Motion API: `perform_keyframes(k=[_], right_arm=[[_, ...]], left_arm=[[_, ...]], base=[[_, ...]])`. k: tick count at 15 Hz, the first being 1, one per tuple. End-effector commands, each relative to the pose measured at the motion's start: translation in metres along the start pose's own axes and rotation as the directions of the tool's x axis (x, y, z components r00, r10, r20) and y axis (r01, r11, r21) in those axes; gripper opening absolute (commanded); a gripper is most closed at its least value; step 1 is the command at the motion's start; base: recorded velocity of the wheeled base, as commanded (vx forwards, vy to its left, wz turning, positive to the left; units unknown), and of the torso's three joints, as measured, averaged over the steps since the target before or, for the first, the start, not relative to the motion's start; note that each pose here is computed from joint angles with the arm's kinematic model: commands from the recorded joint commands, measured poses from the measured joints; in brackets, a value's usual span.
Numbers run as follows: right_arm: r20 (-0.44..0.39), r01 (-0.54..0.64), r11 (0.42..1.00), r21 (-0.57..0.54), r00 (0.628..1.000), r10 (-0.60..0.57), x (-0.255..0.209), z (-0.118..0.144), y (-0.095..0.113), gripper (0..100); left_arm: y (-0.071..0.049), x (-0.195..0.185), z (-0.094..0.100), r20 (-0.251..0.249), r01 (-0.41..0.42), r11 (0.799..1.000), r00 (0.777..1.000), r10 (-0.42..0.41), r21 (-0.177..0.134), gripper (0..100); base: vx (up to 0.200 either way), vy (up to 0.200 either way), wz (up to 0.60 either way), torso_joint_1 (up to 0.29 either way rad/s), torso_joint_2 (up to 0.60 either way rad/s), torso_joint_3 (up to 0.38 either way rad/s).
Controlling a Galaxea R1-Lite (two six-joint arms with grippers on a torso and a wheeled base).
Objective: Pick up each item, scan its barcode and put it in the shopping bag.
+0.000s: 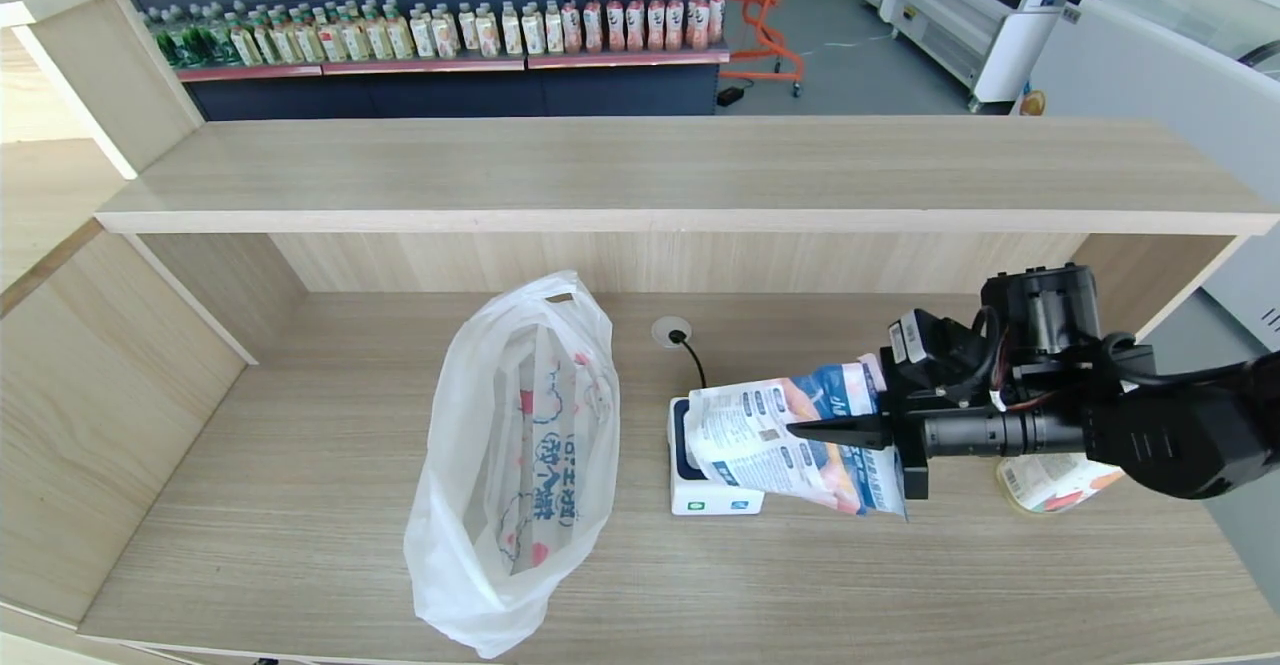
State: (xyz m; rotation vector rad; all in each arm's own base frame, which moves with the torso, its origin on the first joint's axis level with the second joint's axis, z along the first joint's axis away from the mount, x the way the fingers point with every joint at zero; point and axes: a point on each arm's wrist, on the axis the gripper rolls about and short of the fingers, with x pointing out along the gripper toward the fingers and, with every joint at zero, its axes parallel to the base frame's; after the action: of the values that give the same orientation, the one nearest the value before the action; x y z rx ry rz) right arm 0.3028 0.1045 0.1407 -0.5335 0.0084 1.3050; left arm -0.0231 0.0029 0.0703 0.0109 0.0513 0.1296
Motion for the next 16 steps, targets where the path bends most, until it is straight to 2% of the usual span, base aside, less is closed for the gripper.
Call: perform_keyframes(k=[1, 5, 7, 16], right_arm=[[-0.001, -0.002, 1.000, -0.014, 1.000, 0.002, 0.013, -0.013, -0.010, 0], [0.025, 0.033, 0.997, -0.071, 0.999, -0.031, 0.018, -0.008, -0.025, 0], [0.005, 0.055, 0.996, -0.073, 0.998, -0.055, 0.017, -0.008, -0.026, 0], [0.023, 0.093, 0.988, -0.127, 0.996, -0.090, 0.013, 0.003, -0.029, 0]], left_arm=[[0.000, 0.000, 0.000, 0.000, -0.001, 1.000, 1.000, 0.001, 0.000, 100], [0.000, 0.000, 0.000, 0.000, -0.001, 1.000, 1.000, 0.001, 0.000, 100], [0.000, 0.000, 0.000, 0.000, -0.001, 1.000, 1.000, 0.001, 0.000, 100], [0.000, 0.000, 0.000, 0.000, -0.001, 1.000, 1.000, 0.001, 0.000, 100]], base=[[0.000, 0.000, 0.00, 0.000, 0.00, 0.000], [0.000, 0.000, 0.00, 0.000, 0.00, 0.000], [0.000, 0.000, 0.00, 0.000, 0.00, 0.000], [0.000, 0.000, 0.00, 0.000, 0.00, 0.000]])
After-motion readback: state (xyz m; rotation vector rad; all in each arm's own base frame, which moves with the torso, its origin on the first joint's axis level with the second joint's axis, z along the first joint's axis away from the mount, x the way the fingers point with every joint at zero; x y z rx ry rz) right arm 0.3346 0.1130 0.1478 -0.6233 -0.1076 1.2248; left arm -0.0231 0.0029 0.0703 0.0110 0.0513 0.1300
